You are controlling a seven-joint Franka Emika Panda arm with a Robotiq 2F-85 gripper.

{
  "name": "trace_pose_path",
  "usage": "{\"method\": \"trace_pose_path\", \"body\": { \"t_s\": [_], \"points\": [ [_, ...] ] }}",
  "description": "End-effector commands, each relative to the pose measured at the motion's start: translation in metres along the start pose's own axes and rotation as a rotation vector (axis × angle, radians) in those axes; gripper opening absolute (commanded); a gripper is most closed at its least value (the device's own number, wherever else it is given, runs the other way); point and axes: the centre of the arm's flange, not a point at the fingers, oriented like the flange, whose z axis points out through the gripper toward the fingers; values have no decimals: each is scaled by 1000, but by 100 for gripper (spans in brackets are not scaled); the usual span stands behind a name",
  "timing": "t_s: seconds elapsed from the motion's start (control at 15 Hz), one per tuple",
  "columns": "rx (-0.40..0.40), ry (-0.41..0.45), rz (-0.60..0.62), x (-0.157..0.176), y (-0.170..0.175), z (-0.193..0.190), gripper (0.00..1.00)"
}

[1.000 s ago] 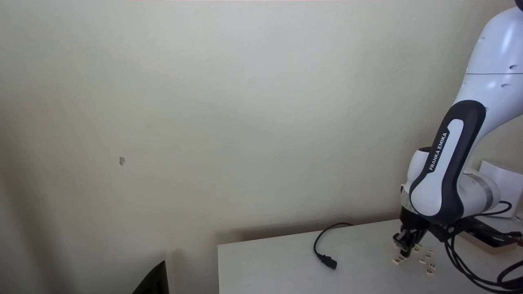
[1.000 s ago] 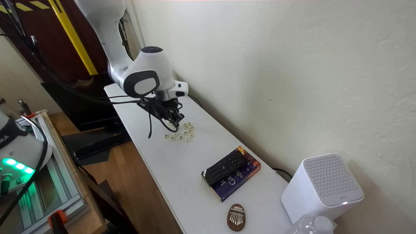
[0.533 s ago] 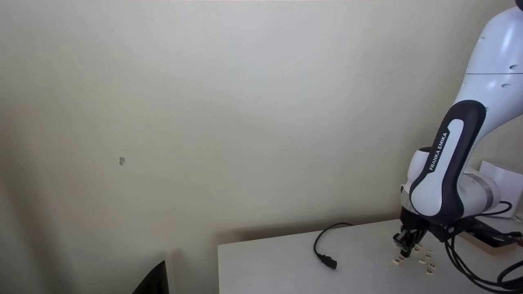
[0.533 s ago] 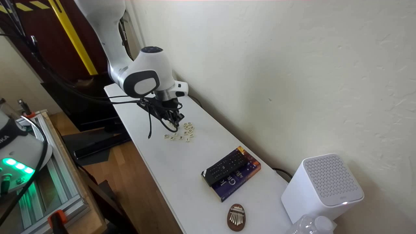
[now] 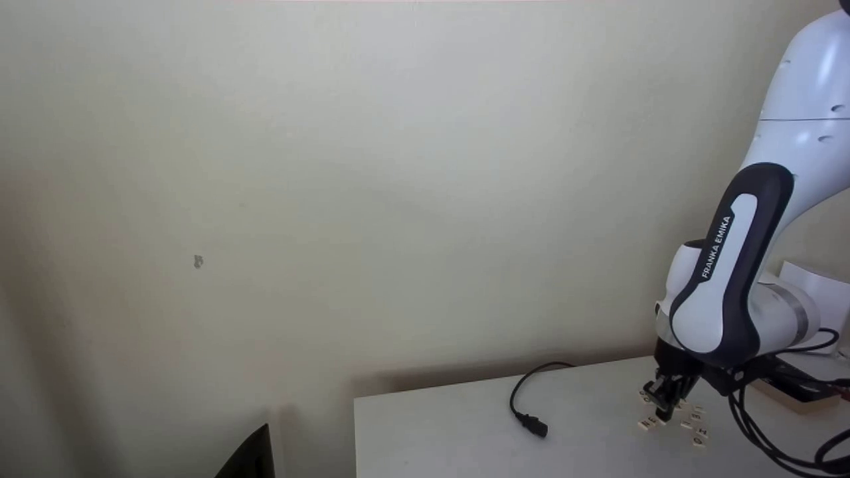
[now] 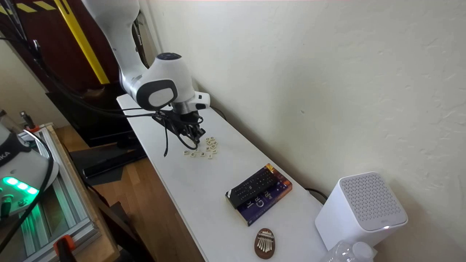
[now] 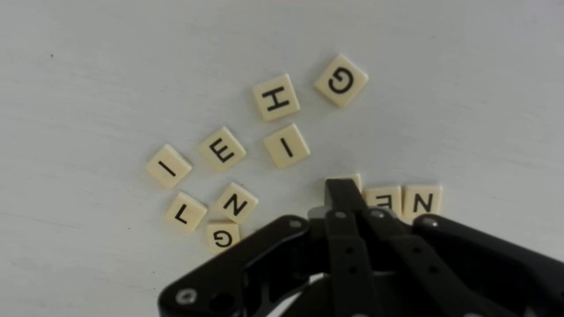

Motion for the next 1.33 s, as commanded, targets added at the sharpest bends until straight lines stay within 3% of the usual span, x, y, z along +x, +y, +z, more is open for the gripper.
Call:
{"method": "trace_pose_path", "body": {
  "t_s": [0.0, 1.27],
  "points": [
    [-22, -10, 6, -20, 0, 0, 0],
    [10, 7, 19, -12, -3, 16, 0]
  ]
}}
